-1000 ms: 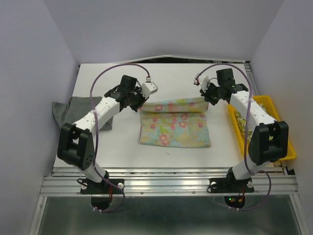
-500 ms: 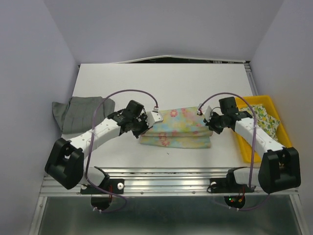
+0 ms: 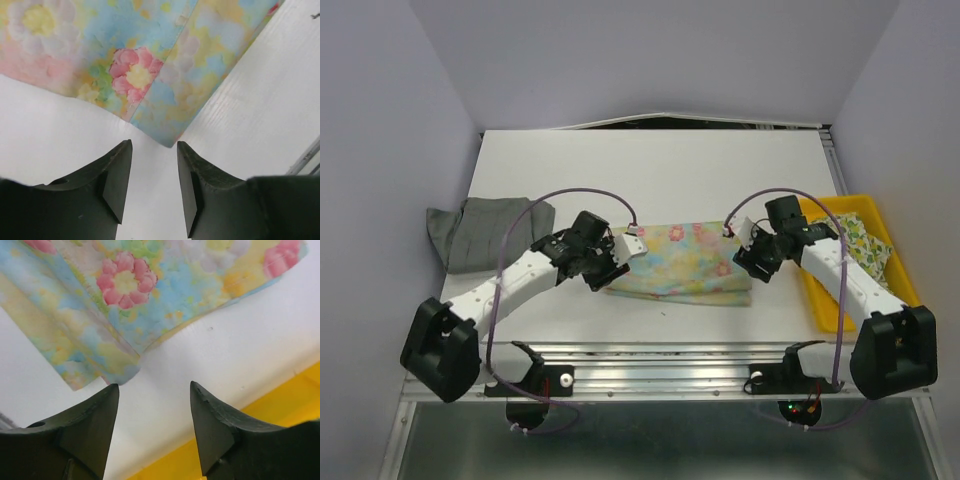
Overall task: Fold and stack the skirts
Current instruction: Fold the skirt
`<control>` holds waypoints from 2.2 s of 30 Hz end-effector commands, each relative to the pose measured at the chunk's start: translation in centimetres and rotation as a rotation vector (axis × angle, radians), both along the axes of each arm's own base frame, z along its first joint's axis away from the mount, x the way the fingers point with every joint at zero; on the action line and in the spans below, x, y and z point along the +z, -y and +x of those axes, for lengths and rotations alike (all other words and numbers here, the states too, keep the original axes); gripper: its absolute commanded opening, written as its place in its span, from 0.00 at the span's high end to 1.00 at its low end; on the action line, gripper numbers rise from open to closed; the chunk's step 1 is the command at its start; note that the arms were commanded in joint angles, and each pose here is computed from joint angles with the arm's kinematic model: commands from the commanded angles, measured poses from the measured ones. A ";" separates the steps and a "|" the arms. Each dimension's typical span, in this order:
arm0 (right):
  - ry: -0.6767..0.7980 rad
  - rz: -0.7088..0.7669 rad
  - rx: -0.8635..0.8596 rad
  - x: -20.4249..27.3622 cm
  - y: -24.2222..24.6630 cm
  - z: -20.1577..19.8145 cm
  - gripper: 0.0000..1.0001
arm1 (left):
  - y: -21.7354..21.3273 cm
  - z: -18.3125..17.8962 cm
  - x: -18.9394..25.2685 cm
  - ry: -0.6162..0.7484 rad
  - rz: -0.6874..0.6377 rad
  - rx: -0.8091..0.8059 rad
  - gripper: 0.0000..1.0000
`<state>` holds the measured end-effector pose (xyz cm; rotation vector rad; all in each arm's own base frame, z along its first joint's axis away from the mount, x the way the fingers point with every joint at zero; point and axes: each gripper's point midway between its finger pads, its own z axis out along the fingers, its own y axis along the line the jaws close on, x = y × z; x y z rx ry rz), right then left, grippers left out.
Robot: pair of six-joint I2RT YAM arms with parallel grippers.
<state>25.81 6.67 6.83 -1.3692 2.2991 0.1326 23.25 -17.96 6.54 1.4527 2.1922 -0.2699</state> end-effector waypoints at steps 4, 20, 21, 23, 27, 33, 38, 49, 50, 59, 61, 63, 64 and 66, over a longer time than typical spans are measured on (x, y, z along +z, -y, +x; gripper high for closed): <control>0.058 0.143 -0.017 8.5 -2.3 1.0 0.42 | 0.9 -1.1 7.0 0.080 -0.126 -0.068 0.46; -0.315 0.073 -0.126 -2.3 -5.1 -0.9 0.57 | 0.7 1.8 -3.3 -0.081 0.078 0.013 0.69; -0.310 0.051 -0.137 -2.9 -4.8 -0.5 0.57 | 0.5 1.5 -3.9 -0.096 0.091 0.013 0.70; -0.329 -0.002 -0.156 -4.6 -4.1 -0.1 0.58 | 0.1 0.7 -4.8 -0.126 0.106 0.007 0.70; -0.268 -0.093 -0.206 -6.9 -3.0 2.9 0.59 | -0.1 -0.6 -5.6 -0.165 0.114 -0.015 0.73; -0.260 -0.159 -0.214 -9.7 -3.4 7.7 0.59 | 1.3 -2.6 -5.3 -0.171 0.074 -0.087 0.74; -0.124 -0.115 -0.202 -8.5 -7.0 16.9 0.59 | 3.6 -3.9 -4.6 -0.152 0.032 -0.184 0.74; 0.243 0.028 -0.250 2.1 -11.4 26.8 0.53 | 18.9 -0.3 8.0 -0.021 -0.299 -0.277 0.61; 0.228 0.049 -0.248 2.6 -11.7 26.2 0.52 | 18.6 0.1 9.3 0.015 -0.311 -0.261 0.59; -0.198 0.357 -0.187 2.9 -17.7 16.1 0.47 | 8.6 4.4 9.9 0.134 -0.203 -0.085 0.47; -0.293 0.412 -0.186 2.5 -19.2 14.2 0.47 | 5.6 5.8 9.1 0.137 -0.171 -0.020 0.43; -0.369 0.427 -0.169 1.7 -20.6 12.2 0.47 | 3.4 6.6 8.3 0.165 -0.118 -0.001 0.40; -0.414 0.443 -0.162 1.5 -20.8 11.3 0.47 | 2.2 7.5 8.1 0.190 -0.099 0.019 0.39; -0.484 0.414 -0.136 0.3 -21.4 8.9 0.47 | 0.1 8.1 6.6 0.228 -0.021 0.018 0.35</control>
